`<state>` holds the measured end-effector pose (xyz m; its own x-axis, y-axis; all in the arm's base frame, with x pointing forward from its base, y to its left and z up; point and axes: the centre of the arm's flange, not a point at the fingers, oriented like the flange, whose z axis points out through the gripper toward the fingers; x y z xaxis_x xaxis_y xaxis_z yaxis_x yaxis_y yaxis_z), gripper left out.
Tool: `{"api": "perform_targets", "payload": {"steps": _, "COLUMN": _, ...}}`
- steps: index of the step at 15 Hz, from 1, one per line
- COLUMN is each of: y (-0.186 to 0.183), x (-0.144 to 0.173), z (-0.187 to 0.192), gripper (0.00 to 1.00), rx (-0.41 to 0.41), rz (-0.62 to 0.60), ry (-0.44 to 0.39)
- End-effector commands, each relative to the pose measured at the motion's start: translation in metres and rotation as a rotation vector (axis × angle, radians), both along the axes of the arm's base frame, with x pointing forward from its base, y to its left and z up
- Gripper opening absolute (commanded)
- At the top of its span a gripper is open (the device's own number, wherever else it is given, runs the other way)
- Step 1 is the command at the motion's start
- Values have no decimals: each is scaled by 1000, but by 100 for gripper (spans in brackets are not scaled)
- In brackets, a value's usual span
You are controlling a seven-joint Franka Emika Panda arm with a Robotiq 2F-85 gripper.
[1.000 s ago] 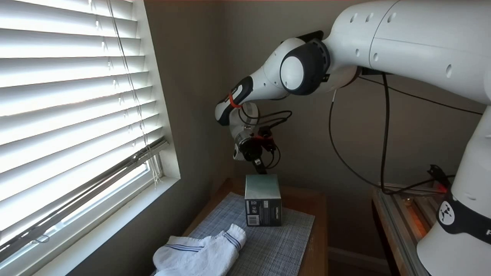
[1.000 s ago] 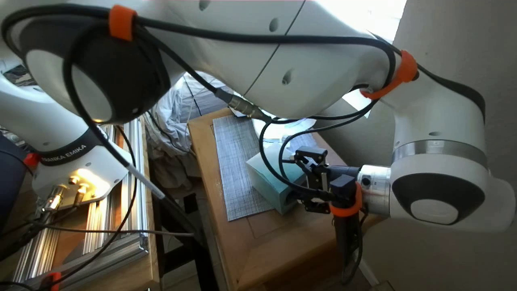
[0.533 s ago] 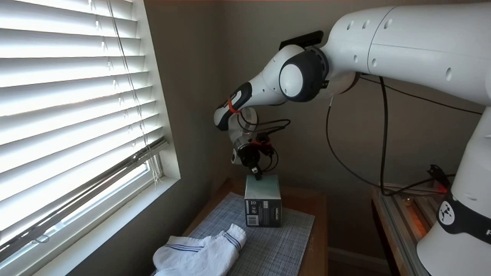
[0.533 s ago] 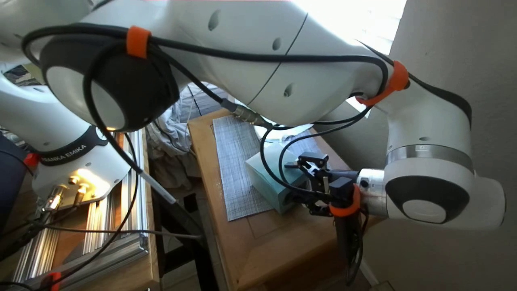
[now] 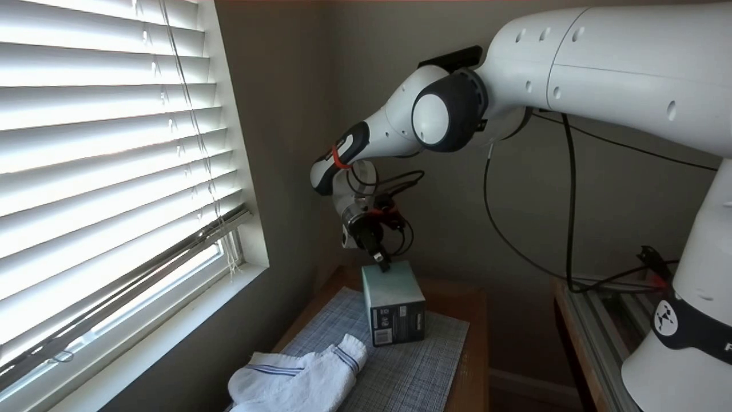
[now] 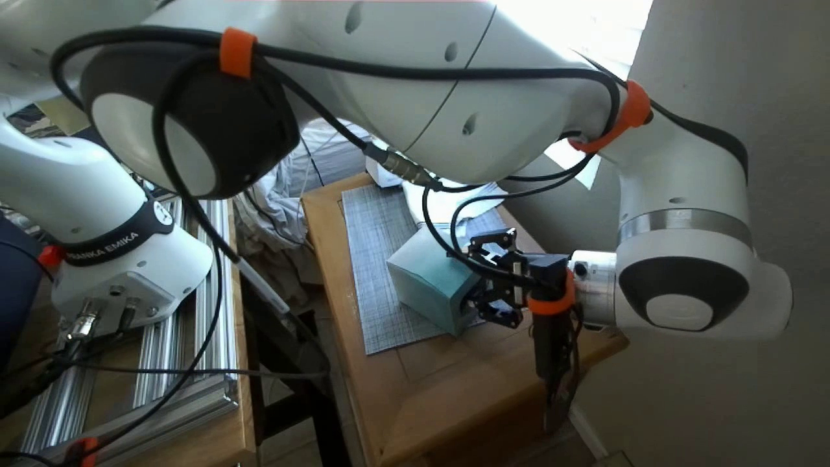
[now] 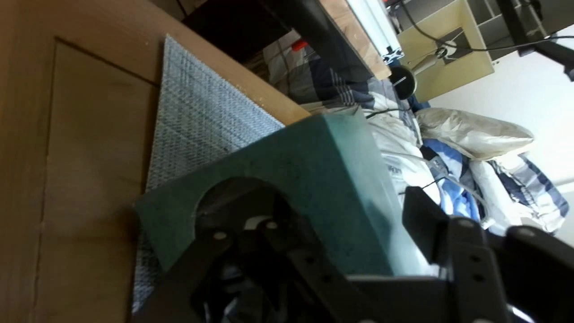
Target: Place the tissue box upright.
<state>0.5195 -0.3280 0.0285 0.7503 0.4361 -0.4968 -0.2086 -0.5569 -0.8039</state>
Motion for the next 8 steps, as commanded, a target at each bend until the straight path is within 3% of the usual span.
{"api": "perform_targets", "payload": {"steps": 1, "y": 8, "x": 3, "z": 14, "gripper": 36, "rx": 38, "rz": 12, "ry": 112}}
{"api": "perform_targets", "payload": {"steps": 6, "y": 12, "x": -1, "z": 25, "gripper": 3, "rx": 95, "rz": 20, "ry": 190}}
{"api": "perform_targets", "payload": {"steps": 7, "y": 13, "x": -1, "z": 28, "gripper": 2, "rx": 94, "rz": 17, "ry": 180}}
{"api": "perform_targets", "payload": {"steps": 8, "y": 15, "x": 0, "z": 36, "gripper": 5, "rx": 58, "rz": 22, "ry": 117}}
